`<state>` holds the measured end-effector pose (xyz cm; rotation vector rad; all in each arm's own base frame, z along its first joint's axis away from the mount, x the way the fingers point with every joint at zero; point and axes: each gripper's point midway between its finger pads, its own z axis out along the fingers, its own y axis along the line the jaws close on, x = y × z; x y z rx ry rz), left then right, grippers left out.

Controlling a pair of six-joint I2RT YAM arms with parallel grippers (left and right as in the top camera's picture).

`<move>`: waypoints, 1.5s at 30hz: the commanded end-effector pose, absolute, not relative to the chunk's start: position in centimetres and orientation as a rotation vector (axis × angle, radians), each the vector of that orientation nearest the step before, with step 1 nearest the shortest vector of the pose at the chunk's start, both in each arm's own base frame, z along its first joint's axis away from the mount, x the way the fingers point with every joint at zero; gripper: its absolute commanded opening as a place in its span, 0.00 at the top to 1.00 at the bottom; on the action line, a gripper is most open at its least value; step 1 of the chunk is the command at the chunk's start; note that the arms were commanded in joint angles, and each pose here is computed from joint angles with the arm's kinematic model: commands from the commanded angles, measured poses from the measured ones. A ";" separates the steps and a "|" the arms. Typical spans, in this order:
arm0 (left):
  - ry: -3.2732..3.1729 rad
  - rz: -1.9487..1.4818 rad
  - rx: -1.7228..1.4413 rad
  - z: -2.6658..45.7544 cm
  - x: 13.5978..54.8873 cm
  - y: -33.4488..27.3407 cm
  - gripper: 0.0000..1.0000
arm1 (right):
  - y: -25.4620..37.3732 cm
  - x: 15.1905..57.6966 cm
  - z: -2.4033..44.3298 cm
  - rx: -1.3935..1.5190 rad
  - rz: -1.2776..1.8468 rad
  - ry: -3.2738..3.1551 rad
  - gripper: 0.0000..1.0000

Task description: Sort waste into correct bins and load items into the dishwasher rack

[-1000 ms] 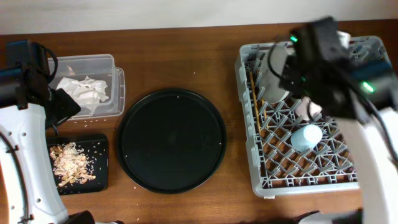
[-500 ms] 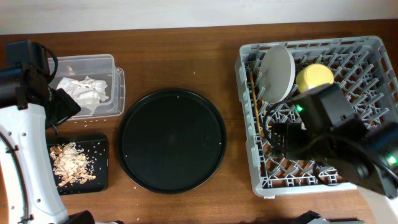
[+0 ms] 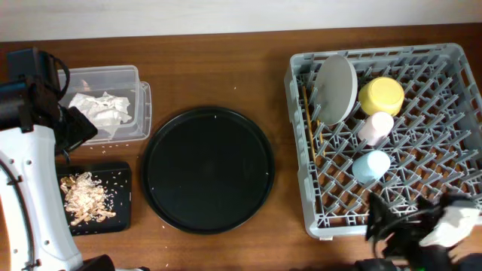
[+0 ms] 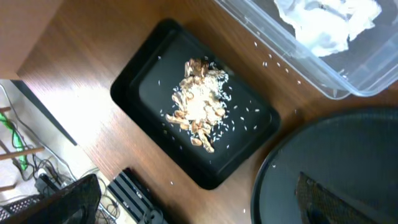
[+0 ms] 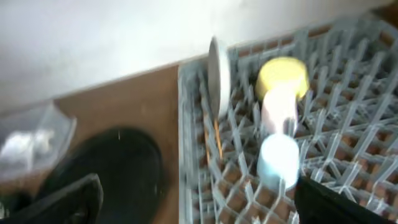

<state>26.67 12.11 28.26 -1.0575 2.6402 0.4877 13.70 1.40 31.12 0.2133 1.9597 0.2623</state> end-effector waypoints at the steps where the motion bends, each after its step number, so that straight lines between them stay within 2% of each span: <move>1: 2.640 0.500 -1.044 28.5 26.5 12.3 0.01 | 3.3 16.1 27.0 0.019 0.292 1.835 0.01; 4: 2.640 0.500 -1.044 28.5 26.5 12.3 0.01 | 5.2 20.1 23.5 -0.085 0.388 1.678 0.01; 6: 2.640 0.500 -1.044 28.5 26.5 12.3 0.01 | 5.3 22.5 21.7 -0.034 0.452 1.580 0.01; 8: 2.640 0.500 -1.044 28.5 26.5 12.3 0.01 | 5.1 23.4 21.2 -0.040 0.438 1.496 0.01; 13: 2.640 0.500 -1.044 28.5 26.5 12.3 0.01 | 0.8 24.6 19.2 0.187 0.238 1.496 0.01; 16: 2.640 0.500 -1.044 28.5 26.5 12.3 0.01 | 0.0 24.6 15.5 0.195 0.164 1.641 0.01; 20: 2.640 0.500 -1.044 28.5 26.5 12.3 0.01 | -1.6 24.5 15.5 0.163 0.039 1.643 0.01; 23: 2.640 0.500 -1.044 28.5 26.5 12.3 0.01 | -1.3 24.6 15.5 0.030 -0.059 1.652 0.01; 45: 2.633 0.442 -1.035 28.9 26.2 11.6 0.01 | -1.3 24.6 15.5 0.030 -0.064 1.652 0.01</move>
